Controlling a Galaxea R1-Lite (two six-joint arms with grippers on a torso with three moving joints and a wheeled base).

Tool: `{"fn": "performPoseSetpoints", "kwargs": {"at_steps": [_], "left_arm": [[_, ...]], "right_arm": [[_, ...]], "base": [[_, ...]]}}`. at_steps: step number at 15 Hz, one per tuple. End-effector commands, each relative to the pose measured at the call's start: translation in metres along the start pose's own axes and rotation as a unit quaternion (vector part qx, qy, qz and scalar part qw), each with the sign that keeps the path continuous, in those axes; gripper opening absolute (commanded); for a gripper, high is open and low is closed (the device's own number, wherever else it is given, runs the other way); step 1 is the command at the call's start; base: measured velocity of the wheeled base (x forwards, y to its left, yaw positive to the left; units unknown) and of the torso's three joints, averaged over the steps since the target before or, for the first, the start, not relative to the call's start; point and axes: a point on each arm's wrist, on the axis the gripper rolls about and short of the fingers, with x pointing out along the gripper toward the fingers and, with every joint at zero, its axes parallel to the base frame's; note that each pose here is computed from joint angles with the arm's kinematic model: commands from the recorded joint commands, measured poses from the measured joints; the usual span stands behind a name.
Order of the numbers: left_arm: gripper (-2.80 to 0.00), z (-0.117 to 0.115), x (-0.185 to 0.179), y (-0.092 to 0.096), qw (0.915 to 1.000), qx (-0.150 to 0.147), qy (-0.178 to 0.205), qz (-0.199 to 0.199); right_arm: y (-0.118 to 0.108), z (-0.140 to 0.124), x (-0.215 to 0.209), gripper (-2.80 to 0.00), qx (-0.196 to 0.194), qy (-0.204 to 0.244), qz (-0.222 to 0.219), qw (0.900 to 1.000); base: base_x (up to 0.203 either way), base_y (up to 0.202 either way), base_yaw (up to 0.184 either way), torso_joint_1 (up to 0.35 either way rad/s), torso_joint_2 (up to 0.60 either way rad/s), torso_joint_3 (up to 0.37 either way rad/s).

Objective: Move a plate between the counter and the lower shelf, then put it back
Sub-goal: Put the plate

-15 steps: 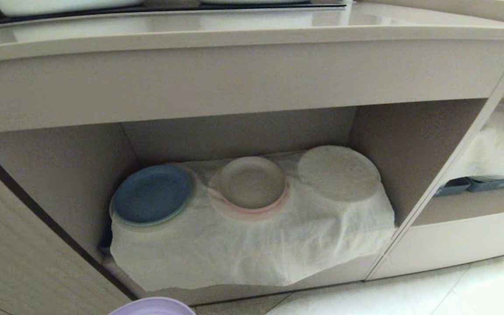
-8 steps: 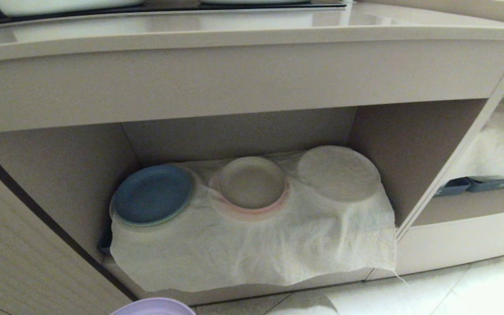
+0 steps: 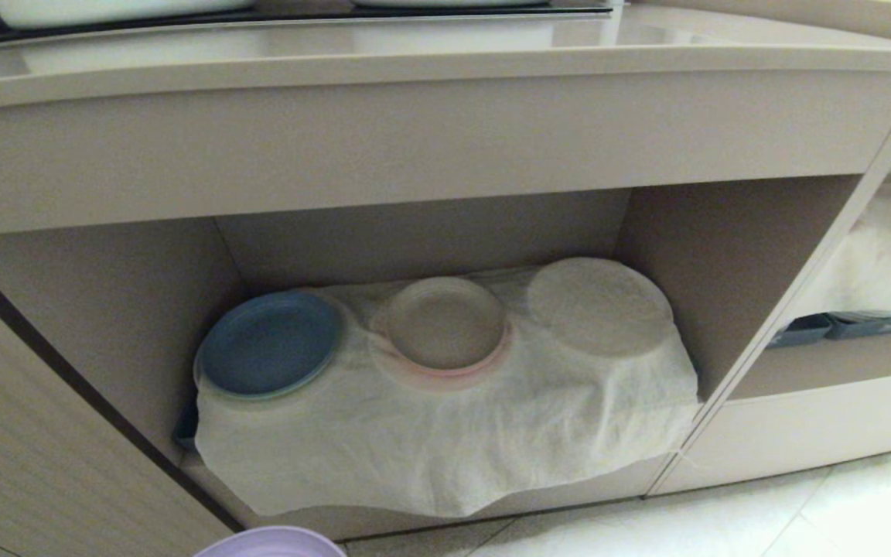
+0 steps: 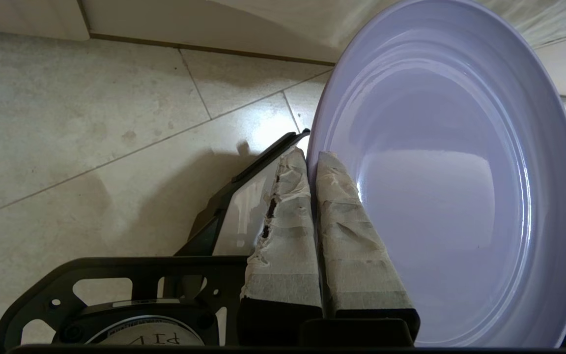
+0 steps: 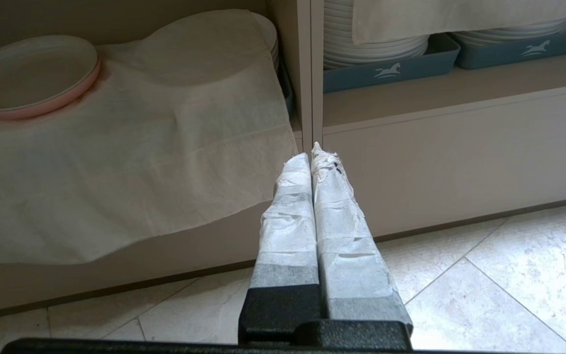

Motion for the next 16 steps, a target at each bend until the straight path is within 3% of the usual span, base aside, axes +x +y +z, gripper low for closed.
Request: {"fn": "performPoseSetpoints", "kwargs": {"at_steps": [1, 6, 10, 16], "left_arm": [[-2.8, -0.0001, 0.0, 0.0001, 1.0, -0.002, 0.001, 0.0], [-2.8, 0.0002, -0.0002, -0.0001, 1.0, -0.001, 0.0, 0.0], [-2.8, 0.0005, -0.0005, -0.0002, 1.0, -0.001, -0.002, 0.001], [-2.8, 0.0008, -0.0009, -0.0005, 1.0, 0.0, -0.004, -0.001]], "right_arm": [[0.0, 0.0001, 0.0001, -2.8, 0.0, 0.0, -0.001, 1.0], [0.0, 0.0001, 0.0, -2.8, 0.001, 0.0, 0.0, 1.0], [0.0, 0.0001, 0.0, -2.8, 0.0, 0.0, 0.0, 1.0], [0.0, 0.0001, 0.0, -2.8, 0.0, 0.0, 0.0, 1.0]], "base": [[0.0, 0.0, 0.0, 0.0, 0.0, 0.0], [0.0, 0.0, 0.0, 0.004, -0.01, -0.005], [0.0, 0.0, 0.0, 0.071, -0.23, -0.244], [0.0, 0.0, 0.0, 0.178, -0.52, -0.296]]}}
